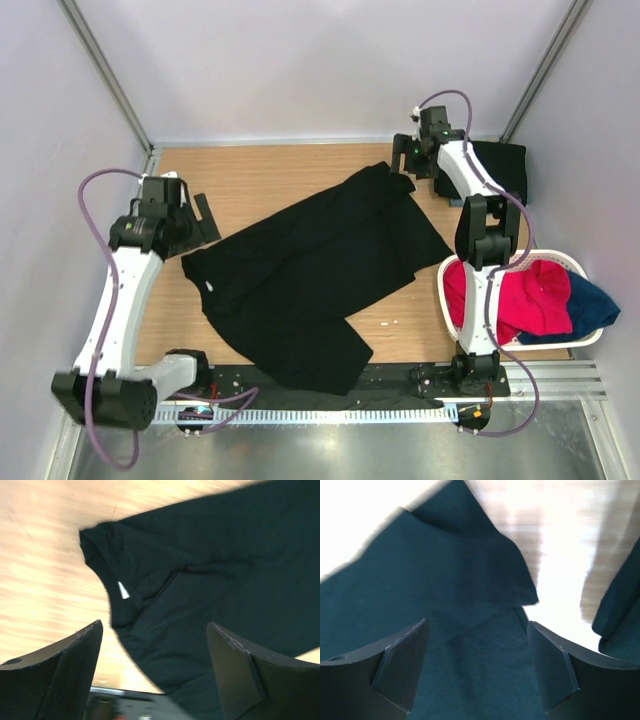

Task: Fold and stack the t-shirts
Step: Fold the tshirt

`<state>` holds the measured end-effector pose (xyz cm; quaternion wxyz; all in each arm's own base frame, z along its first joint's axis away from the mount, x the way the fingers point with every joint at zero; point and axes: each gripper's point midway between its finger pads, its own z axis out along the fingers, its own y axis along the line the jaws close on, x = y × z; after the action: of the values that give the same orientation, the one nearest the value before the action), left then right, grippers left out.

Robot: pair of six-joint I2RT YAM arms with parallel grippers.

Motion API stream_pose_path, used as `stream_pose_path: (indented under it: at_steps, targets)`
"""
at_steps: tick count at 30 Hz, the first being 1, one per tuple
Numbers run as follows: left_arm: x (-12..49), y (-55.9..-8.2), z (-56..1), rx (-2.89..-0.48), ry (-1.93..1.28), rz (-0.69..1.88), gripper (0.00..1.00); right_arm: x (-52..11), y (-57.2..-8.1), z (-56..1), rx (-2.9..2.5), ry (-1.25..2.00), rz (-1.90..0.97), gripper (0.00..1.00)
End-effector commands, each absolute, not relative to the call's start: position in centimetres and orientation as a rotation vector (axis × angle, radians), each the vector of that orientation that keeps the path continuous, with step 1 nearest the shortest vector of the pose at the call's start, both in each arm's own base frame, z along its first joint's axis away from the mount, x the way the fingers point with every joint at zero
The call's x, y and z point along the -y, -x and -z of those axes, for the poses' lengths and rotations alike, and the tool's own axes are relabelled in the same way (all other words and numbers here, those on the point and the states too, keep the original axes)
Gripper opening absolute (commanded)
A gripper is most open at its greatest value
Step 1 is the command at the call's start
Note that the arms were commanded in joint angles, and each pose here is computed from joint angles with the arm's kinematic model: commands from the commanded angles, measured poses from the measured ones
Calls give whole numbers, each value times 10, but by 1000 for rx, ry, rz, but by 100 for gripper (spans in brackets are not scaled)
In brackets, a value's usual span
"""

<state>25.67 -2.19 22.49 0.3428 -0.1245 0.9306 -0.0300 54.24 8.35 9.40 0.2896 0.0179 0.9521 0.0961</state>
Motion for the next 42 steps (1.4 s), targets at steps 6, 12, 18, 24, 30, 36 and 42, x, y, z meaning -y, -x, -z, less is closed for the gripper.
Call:
stream_pose_path:
  at_steps: [6, 12, 18, 24, 30, 36, 42]
  targets:
    - [13, -298, -143, -2389, 1022, 150, 71, -146, -577, -142, -2272, 7, -420, 74]
    - [-17, -310, -88, -2360, 1142, 91, 61, -155, -582, -79, -2358, 3, -310, 69]
    - [-31, -319, -38, -2445, 1166, 7, 57, -141, -573, -34, -2441, -28, -219, 69]
    - [-42, -337, -11, -2480, 1167, -45, 53, -127, -550, -11, -2501, -82, -137, 69]
    - [-70, -368, 8, -2513, 1145, -90, 49, -110, -509, -10, -2542, -186, -72, 70]
    - [-88, -446, -12, -2531, 890, -79, 45, -111, -474, -22, -2541, -264, -64, 71]
    - [-104, -512, -24, -2525, 717, -99, 44, -121, -478, -38, -2532, -252, -68, 73]
